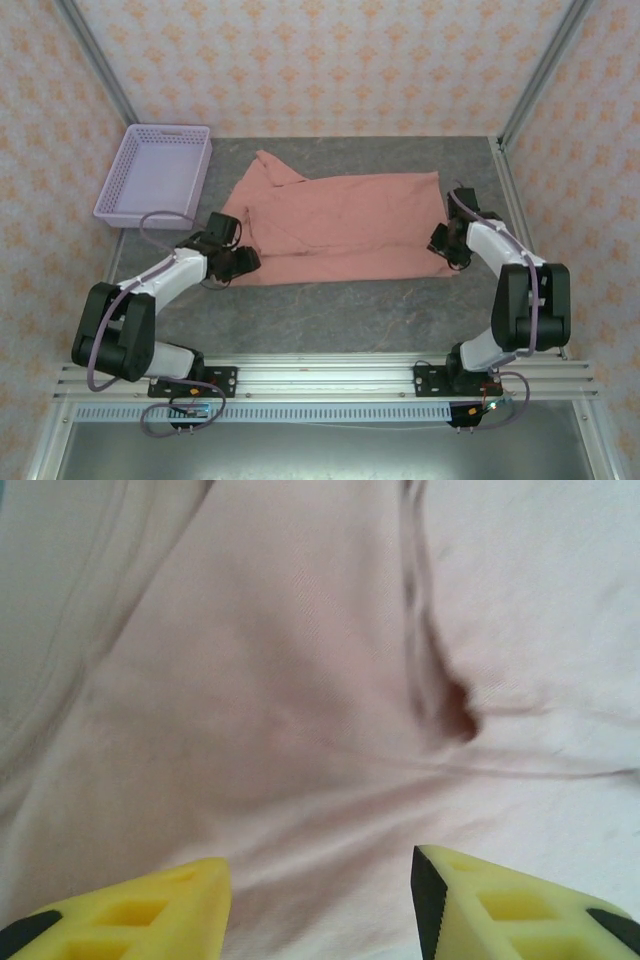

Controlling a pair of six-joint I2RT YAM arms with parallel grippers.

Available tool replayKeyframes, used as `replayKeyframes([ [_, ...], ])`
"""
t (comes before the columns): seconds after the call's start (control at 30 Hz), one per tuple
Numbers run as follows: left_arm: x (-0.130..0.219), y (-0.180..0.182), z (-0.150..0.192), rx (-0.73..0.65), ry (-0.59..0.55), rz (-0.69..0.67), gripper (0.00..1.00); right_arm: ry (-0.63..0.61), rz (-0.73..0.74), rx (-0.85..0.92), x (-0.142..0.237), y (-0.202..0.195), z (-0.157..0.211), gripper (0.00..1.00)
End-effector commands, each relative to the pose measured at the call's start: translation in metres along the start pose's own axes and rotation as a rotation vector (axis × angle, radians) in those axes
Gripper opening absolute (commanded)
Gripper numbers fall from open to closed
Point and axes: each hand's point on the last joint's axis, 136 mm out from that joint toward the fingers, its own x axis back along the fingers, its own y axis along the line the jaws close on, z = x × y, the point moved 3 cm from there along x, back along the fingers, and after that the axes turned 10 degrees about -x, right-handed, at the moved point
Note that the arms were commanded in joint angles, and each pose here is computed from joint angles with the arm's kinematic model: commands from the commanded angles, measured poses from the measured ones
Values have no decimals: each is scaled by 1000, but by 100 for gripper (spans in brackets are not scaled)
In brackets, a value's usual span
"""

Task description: Fold the inside-out t-shirt

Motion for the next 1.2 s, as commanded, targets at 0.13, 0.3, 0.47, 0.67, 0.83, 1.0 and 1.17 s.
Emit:
replayKeyframes([
  [0.13, -9, -25, -39, -37, -7, 18, 51, -36, -32, 59, 4, 26, -8, 38],
  [0.3, -25, -36, -40, -89, 34, 24, 50, -4, -54, 60, -5, 33, -4, 38],
  [0.47, -37, -40, -42, -102, 48, 21, 40, -4, -63, 70, -5, 36, -3, 38],
  [0.67, -43, -42, -46, -112, 59, 18, 20, 2, -60, 76, -5, 34, -1, 38],
  [0.83, -36, -48, -56, -126, 28, 25, 7, 7, -64, 75, -6, 34, 1, 38],
  [1.0, -26, -64, -75, -170, -12, 41, 3, 6, -69, 79, -6, 35, 0, 38],
  [1.17, -21, -91, -100, -252, -59, 37, 3, 7, -64, 88, -7, 35, -1, 38],
])
